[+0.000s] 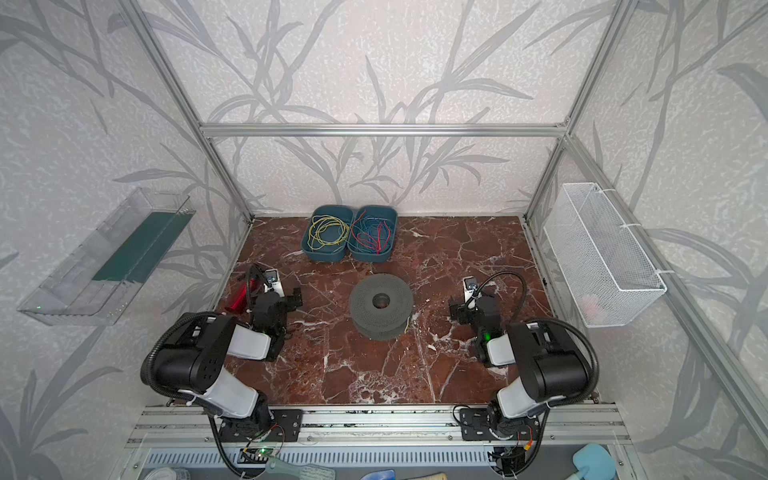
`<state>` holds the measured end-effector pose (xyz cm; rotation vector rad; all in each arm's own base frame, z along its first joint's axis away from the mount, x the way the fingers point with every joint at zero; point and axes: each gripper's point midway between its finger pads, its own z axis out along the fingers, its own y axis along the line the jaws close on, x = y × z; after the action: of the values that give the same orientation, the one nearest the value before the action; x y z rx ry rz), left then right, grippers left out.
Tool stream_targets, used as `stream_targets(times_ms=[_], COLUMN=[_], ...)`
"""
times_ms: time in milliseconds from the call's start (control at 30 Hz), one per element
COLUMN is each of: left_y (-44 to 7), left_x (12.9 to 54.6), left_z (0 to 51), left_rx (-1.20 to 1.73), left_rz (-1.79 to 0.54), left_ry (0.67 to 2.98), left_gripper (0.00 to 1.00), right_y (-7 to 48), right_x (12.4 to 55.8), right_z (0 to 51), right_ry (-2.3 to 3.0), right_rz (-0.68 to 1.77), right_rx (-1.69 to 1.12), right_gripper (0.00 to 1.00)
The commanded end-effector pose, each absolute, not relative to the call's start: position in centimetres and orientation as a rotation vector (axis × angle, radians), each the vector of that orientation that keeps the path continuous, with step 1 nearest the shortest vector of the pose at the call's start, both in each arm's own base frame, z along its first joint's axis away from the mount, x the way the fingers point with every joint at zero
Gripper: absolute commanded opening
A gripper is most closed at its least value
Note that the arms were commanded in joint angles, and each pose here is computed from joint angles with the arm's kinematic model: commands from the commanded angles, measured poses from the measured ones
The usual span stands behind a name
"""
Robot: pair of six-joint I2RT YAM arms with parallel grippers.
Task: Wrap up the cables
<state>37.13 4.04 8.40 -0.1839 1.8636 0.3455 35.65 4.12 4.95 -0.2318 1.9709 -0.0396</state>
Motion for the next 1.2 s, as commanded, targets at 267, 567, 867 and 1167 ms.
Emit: stream_targets(times_ms=[267,567,867,1167], left_y=[5.0,5.0,5.0,5.0], left_x=[39.0,39.0,39.0,39.0], left_z=[10.0,9.9,10.0,10.0], left_rx=[-0.249,-0.249,-0.249,-0.25], left_rz=[0.294,0.295,0.295,0.295], left_ry=[1.846,1.847,1.846,1.847], left_gripper=[0.99,0.99,0.99,0.99], right_y=[3.0,3.1,3.1,3.1], right_x=[39.8,39.7,39.7,39.7], right_z=[9.2,9.0,9.0,9.0], right_ry=[1.926,1.944,1.945,1.943], right_rz=[-0.042,-0.041,-0.041,-0.041], right_rx=[-0.124,-0.128,-0.128,-0.129], right_gripper=[0.99,0.99,0.99,0.99])
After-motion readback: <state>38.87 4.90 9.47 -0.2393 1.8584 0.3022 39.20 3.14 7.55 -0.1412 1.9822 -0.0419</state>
